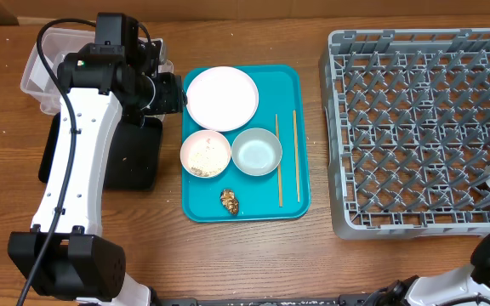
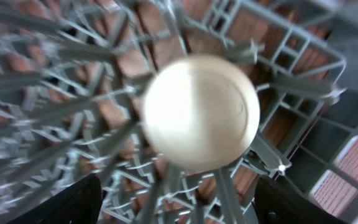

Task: Sort waste into correct bins and load items into the dishwasher
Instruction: 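Reach the right gripper to the white bowl and grasp its rim, then lift the white bowl and place it in the dish rack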

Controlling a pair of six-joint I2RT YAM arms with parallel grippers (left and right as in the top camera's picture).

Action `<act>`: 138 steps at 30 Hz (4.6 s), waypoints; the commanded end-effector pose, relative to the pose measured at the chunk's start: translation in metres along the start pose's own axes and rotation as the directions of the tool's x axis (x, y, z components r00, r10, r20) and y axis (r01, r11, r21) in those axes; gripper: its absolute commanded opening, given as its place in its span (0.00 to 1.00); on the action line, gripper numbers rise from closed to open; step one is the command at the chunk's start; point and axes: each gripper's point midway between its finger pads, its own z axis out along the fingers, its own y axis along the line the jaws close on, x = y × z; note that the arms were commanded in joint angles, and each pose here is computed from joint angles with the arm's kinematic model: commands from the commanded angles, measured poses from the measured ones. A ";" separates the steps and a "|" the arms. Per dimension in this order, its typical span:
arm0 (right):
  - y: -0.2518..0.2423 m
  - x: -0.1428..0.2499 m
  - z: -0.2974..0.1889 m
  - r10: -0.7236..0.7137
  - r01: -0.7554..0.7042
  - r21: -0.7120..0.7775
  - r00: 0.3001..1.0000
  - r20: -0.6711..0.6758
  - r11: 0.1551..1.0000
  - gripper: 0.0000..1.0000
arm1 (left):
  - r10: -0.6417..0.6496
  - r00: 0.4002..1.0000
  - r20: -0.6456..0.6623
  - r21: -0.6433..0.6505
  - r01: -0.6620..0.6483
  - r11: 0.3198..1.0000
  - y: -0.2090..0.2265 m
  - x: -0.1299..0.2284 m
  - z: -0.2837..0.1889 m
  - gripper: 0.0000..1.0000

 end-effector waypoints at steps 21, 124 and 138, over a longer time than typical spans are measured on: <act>0.266 0.245 -0.120 -0.849 0.777 -0.533 0.495 0.186 0.336 0.78 | 0.018 0.999 0.034 -0.042 -0.017 0.999 0.006 -0.005 -0.011 0.74; 0.081 -0.040 0.029 -0.350 0.051 0.644 0.870 0.346 0.764 0.04 | 0.005 1.000 0.012 -0.040 -0.004 0.999 0.006 0.001 -0.010 0.75; 0.095 -0.019 -0.027 -0.278 0.105 0.445 0.897 0.344 0.889 0.89 | 0.005 1.000 0.012 -0.040 -0.005 0.999 0.006 0.001 -0.010 0.79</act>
